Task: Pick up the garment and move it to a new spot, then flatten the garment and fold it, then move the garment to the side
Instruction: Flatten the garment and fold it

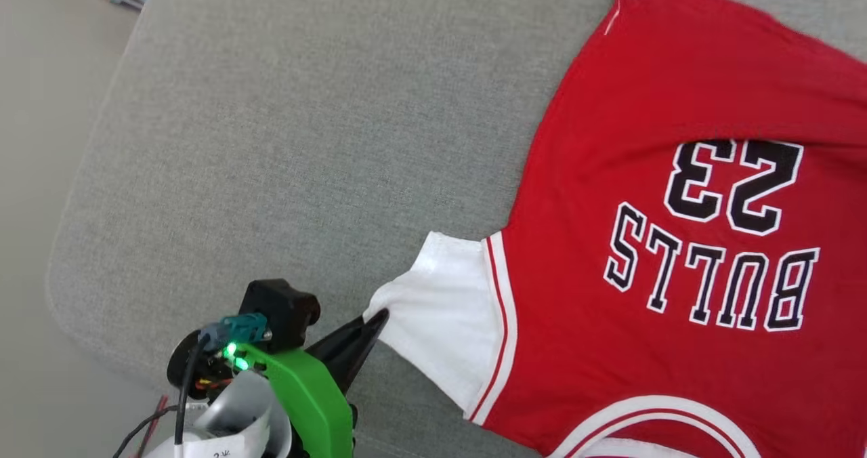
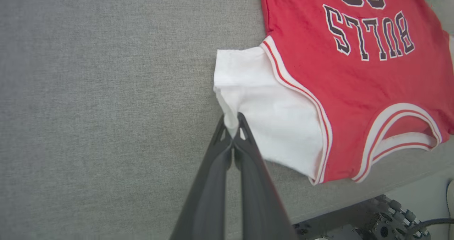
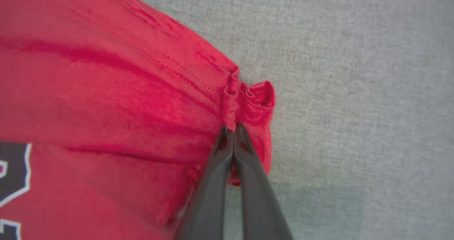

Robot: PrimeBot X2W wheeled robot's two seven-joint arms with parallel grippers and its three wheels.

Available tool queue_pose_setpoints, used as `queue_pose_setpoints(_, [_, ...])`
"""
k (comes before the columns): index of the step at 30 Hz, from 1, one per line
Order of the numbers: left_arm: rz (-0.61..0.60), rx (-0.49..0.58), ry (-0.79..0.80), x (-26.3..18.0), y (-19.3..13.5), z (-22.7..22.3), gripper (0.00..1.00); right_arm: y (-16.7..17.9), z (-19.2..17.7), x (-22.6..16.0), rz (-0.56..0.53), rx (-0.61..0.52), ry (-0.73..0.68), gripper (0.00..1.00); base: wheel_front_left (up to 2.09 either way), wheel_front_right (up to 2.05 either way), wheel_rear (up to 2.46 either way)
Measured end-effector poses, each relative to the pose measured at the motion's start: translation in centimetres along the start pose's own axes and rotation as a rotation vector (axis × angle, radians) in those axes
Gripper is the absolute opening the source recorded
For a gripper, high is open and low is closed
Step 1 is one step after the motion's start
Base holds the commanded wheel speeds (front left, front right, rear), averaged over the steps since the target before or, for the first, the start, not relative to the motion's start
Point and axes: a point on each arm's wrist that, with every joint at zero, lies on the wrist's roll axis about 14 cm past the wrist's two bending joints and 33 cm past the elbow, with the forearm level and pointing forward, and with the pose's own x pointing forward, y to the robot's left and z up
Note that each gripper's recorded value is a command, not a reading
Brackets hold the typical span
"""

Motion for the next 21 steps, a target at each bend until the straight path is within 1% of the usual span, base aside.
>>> queue_pose_setpoints(4, [0.012, 0.012, -0.019, -0.9, -0.1, -0.1, 0.0, -0.3, -2.7, -2.3, 0.002, 0.036, 0.008, 0.0, 0.0, 0.0, 0.0])
queue_pose_setpoints(11, [0.005, 0.017, -0.114, -1.8, -1.0, 1.3, 0.0, -1.4, -8.1, -6.8, 0.005, 0.122, 0.005, 0.0, 0.0, 0.0, 0.0])
queue_pose_setpoints(17, [-0.019, 0.01, -0.182, -2.1, -2.2, 2.3, 0.0, -3.1, -11.3, -11.1, -0.012, 0.202, -0.07, 0.0, 0.0, 0.0, 0.0])
queue_pose_setpoints(21, [-0.038, 0.018, -0.223, -2.1, -3.0, 3.0, 0.0, -4.0, -14.1, -13.5, -0.037, 0.249, -0.083, 0.0, 0.0, 0.0, 0.0])
